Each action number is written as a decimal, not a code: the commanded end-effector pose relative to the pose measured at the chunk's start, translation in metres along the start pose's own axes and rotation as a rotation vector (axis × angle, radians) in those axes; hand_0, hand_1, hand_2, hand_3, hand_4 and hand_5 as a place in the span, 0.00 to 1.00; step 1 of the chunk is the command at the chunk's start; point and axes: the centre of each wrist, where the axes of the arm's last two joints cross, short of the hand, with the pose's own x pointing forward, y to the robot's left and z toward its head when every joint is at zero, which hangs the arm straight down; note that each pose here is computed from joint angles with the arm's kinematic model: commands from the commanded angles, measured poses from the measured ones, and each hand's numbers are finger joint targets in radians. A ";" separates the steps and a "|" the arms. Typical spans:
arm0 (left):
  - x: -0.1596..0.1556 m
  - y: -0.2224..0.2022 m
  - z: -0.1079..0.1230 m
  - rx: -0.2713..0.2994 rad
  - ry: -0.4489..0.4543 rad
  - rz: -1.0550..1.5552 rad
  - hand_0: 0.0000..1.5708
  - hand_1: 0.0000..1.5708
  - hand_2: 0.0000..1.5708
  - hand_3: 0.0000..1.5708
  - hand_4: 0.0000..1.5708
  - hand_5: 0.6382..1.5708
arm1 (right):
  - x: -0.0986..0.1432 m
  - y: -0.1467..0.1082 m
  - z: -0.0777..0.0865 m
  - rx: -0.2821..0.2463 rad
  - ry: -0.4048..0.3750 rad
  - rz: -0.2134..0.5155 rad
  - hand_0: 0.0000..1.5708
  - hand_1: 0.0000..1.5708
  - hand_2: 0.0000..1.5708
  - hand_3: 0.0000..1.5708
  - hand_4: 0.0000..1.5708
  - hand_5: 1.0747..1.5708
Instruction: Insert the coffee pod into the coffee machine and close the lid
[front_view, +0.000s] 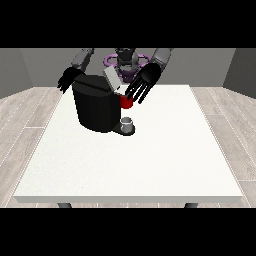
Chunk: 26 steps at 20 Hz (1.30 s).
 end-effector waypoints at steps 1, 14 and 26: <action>-0.006 -0.031 0.002 -0.049 0.020 0.019 0.00 0.00 0.00 0.00 0.00 1.00 | -0.004 -0.003 0.007 -0.005 0.032 -0.001 0.00 0.00 0.00 0.00 0.24 1.00; -0.021 -0.054 0.014 -0.090 0.034 0.157 0.00 0.00 0.00 0.00 0.00 1.00 | -0.041 -0.032 0.036 -0.062 0.107 -0.009 0.00 0.00 0.00 0.00 0.28 1.00; -0.052 -0.192 0.068 -0.080 0.129 0.853 0.00 0.00 0.00 0.00 0.00 1.00 | -0.040 -0.055 0.053 -0.046 0.180 0.064 0.00 0.00 0.00 0.00 0.25 1.00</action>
